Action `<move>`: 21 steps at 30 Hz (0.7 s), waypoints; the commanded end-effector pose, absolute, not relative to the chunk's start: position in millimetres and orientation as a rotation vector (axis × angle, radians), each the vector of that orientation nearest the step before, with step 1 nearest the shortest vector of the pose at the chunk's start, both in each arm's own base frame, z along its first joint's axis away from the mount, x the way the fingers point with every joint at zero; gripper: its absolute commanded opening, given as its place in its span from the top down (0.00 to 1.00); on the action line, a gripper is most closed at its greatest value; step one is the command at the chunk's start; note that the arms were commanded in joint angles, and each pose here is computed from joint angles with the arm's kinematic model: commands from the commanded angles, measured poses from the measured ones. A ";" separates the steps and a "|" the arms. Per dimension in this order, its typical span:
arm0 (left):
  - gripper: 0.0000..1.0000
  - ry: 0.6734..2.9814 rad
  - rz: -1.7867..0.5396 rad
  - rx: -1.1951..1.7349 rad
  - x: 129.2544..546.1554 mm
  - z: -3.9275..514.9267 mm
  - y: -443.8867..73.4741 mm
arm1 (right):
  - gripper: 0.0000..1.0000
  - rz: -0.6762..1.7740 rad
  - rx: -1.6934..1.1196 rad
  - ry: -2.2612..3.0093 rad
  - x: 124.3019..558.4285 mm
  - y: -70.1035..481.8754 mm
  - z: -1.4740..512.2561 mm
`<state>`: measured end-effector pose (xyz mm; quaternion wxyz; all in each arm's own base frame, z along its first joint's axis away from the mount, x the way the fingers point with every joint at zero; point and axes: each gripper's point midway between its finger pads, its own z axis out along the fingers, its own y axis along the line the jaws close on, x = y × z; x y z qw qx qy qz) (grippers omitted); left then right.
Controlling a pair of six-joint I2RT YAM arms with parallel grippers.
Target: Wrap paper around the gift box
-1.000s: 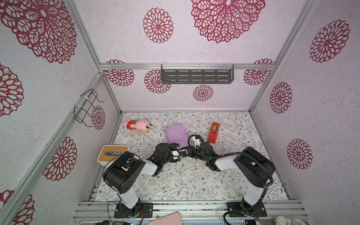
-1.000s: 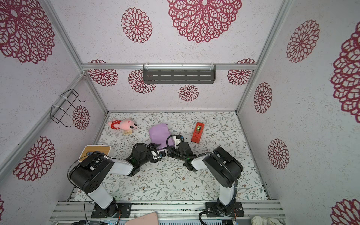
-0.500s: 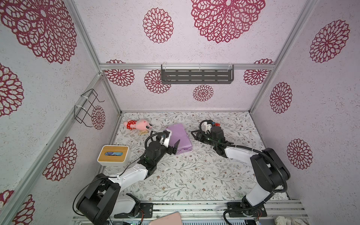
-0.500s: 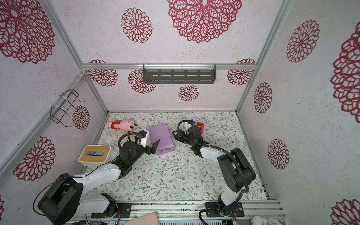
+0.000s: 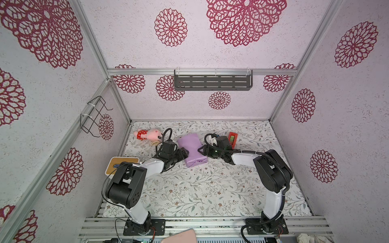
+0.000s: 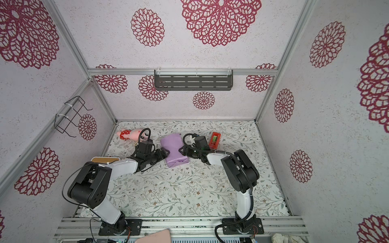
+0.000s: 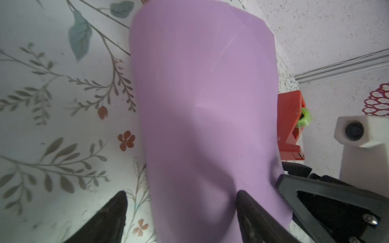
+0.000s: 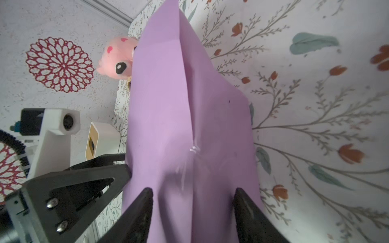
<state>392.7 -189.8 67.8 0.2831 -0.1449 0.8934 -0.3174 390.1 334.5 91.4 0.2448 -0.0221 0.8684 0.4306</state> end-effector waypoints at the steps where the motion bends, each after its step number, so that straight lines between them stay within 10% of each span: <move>1: 0.17 2.378 -0.998 -0.325 385.2 83.5 -219.9 | 0.42 1.260 -0.153 2.314 366.9 342.2 118.3; 10: 0.19 2.411 -1.051 -0.329 328.6 79.5 -242.4 | 0.32 1.019 -0.145 2.348 300.4 289.7 112.6; 21: 0.13 2.384 -0.932 -0.401 324.4 82.2 -198.5 | 0.11 0.371 -0.826 2.103 258.2 276.6 143.1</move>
